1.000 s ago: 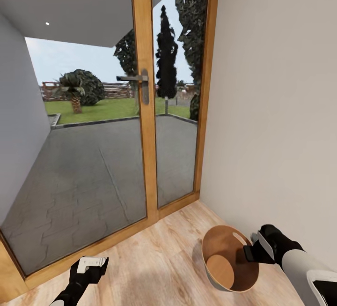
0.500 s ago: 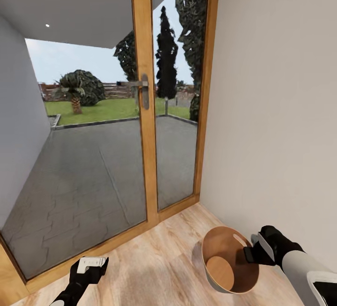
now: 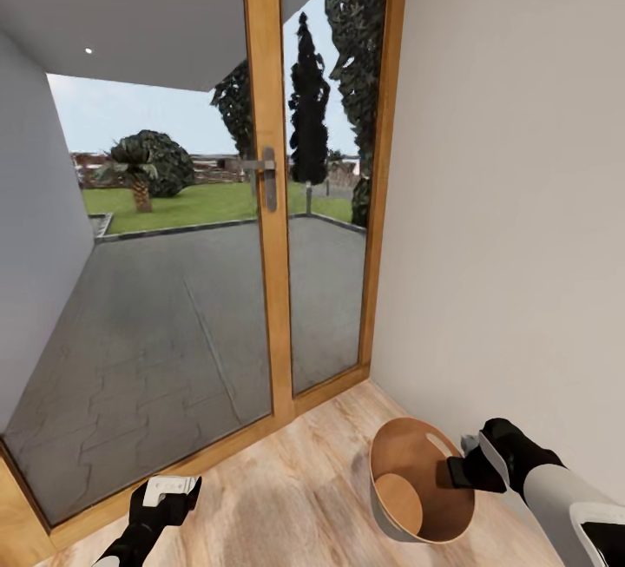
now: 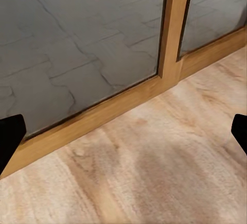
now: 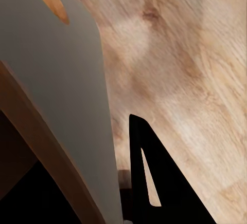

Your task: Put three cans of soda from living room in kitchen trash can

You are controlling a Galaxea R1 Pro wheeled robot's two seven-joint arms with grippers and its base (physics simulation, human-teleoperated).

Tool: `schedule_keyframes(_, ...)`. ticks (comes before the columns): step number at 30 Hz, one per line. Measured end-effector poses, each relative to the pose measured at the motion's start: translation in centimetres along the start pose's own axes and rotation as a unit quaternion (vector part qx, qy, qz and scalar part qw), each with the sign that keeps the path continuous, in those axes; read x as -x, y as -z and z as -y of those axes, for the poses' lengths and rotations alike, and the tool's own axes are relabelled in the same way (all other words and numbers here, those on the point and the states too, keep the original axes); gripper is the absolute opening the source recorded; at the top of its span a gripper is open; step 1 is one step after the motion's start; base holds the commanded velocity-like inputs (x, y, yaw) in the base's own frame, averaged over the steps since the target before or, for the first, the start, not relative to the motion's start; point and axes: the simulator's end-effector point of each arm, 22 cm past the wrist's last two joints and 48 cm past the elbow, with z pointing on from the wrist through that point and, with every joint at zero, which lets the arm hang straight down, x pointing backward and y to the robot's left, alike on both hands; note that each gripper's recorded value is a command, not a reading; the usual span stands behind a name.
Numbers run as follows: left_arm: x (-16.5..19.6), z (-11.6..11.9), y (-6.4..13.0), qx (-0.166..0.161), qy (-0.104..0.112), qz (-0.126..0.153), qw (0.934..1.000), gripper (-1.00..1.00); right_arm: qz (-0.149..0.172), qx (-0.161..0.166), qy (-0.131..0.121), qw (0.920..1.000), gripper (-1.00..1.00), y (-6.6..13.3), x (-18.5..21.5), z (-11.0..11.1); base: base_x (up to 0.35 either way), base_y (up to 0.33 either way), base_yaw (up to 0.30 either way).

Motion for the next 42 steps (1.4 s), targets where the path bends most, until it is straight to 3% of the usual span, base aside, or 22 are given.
schedule_keyframes(29, 5.3, -0.2, 1.7, 0.0, 0.001, -0.001, 1.0, 1.0, -0.013, -0.006, 0.005, 0.9999, -1.0, 4.9, 1.1, -0.4, 0.0, 0.0, 0.0)
schedule_keyframes(42, 7.2, -0.4, 2.3, 0.002, 0.001, 0.002, 1.0, 1.0, -0.025, -0.006, 0.005, 0.9997, -1.0, 5.9, 0.2, -0.5, 0.0, 0.0, 0.0)
